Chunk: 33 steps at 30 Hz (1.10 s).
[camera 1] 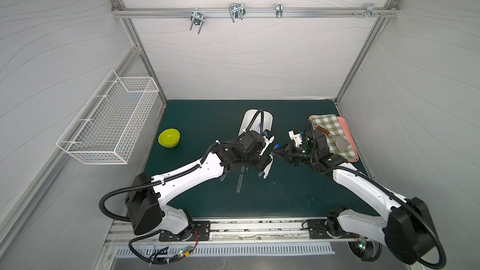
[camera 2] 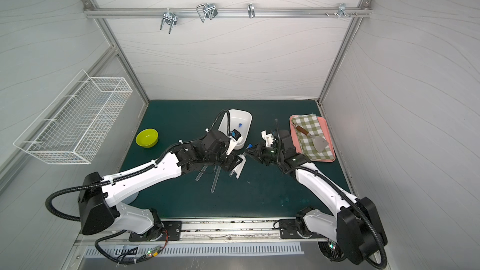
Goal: Wipe the exteriors of test tubes
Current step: Wipe the dirt from the test tube.
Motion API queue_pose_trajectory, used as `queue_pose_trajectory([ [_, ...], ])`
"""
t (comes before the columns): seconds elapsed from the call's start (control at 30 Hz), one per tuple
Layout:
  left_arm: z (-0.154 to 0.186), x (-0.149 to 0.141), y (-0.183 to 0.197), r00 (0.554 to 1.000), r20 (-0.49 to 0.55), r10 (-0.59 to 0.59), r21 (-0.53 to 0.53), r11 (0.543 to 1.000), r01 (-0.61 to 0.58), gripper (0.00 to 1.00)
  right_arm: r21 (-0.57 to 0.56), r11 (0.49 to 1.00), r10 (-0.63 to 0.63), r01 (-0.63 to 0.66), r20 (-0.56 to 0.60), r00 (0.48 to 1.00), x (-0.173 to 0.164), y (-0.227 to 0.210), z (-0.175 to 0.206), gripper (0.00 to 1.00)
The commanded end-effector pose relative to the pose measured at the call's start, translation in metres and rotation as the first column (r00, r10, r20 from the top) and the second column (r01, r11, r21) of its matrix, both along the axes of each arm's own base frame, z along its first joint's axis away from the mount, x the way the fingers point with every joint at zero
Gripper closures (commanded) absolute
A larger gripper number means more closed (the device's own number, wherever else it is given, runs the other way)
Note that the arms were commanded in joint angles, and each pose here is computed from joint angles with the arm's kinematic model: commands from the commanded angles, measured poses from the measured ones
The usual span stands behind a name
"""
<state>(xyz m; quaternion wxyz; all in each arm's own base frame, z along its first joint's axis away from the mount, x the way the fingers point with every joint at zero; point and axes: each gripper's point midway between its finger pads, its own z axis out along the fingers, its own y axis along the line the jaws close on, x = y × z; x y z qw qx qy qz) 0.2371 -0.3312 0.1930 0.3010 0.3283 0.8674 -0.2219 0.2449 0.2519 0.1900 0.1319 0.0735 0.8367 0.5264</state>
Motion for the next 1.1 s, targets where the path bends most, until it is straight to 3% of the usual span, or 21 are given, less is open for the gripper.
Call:
queue_pose_trajectory([
  [0.0,-0.002,-0.002,-0.013,0.999,-0.031,-0.016,-0.037,0.999,0.015,0.49,0.030,1.000,-0.001,-0.001,0.039,0.999,0.006,0.003,0.020,0.96],
  [0.2,-0.013,-0.002,-0.022,0.997,-0.062,-0.036,-0.035,0.999,0.034,0.57,0.037,0.999,-0.003,0.001,0.050,0.999,0.005,0.002,0.026,0.96],
  [0.37,-0.011,0.004,-0.027,0.998,-0.037,-0.046,-0.032,0.999,0.044,0.77,0.040,0.999,-0.005,0.003,0.057,0.998,0.003,0.001,0.030,0.96],
  [0.77,0.009,0.026,-0.042,0.997,0.054,-0.061,-0.017,0.998,0.062,0.75,0.024,0.999,0.038,-0.039,0.029,0.999,-0.013,0.008,0.019,0.96],
  [1.07,-0.008,0.006,-0.032,0.998,-0.033,-0.060,-0.035,0.998,0.059,0.76,0.024,1.000,-0.010,0.009,0.062,0.998,0.015,-0.002,0.030,0.96],
])
